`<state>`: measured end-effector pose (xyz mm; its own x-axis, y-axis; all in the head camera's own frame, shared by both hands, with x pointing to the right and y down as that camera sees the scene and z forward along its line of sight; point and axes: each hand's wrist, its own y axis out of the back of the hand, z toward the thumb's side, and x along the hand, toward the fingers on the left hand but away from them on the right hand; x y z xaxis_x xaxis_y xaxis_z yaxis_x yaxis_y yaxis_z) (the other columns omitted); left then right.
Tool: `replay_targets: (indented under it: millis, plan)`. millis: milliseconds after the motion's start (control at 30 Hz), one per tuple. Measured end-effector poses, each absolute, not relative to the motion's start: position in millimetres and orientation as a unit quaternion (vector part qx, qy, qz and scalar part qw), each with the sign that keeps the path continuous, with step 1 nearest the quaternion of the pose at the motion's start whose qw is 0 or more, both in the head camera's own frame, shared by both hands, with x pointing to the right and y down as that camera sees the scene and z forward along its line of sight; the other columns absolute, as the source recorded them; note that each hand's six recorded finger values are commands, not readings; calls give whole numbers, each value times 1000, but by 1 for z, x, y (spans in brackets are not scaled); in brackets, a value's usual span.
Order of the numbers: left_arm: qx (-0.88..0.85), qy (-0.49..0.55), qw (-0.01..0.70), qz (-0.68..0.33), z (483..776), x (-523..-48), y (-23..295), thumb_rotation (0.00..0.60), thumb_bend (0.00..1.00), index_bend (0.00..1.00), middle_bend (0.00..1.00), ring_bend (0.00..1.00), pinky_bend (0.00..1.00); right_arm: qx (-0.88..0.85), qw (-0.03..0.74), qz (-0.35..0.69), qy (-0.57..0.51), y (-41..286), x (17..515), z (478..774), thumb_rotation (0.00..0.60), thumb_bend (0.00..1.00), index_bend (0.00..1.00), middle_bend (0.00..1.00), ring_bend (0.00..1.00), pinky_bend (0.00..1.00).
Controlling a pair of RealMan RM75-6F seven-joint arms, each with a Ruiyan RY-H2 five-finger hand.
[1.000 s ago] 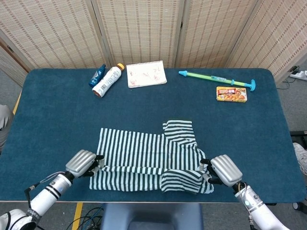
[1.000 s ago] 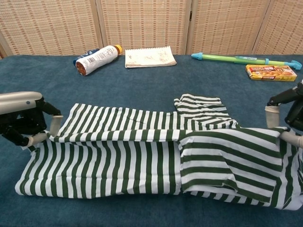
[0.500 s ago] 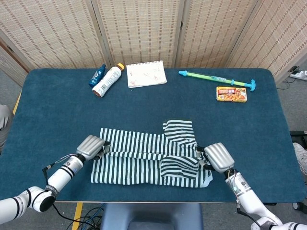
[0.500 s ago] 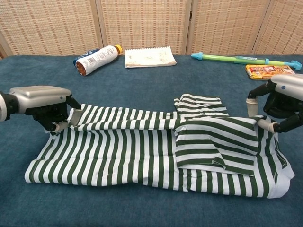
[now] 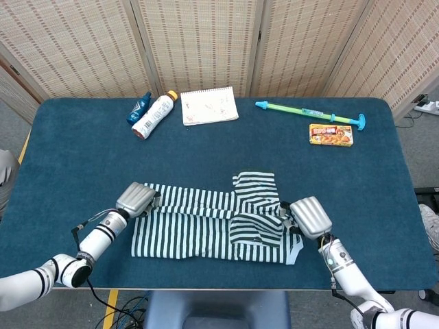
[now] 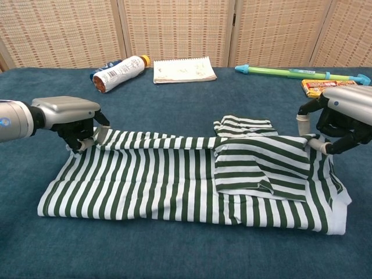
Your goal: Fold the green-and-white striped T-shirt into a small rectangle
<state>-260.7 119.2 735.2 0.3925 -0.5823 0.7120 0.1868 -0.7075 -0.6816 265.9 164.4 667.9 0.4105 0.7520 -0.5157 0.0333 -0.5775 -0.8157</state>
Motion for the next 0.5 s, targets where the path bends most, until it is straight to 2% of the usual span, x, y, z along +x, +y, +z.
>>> replay_targets:
  millis: [500]
  plan:
    - [-732,124,365,-561,748,-263,110,600,533,609,956,885,1000,-743,406,466,-258,157,256,679,600,610,681,972,1000,1000]
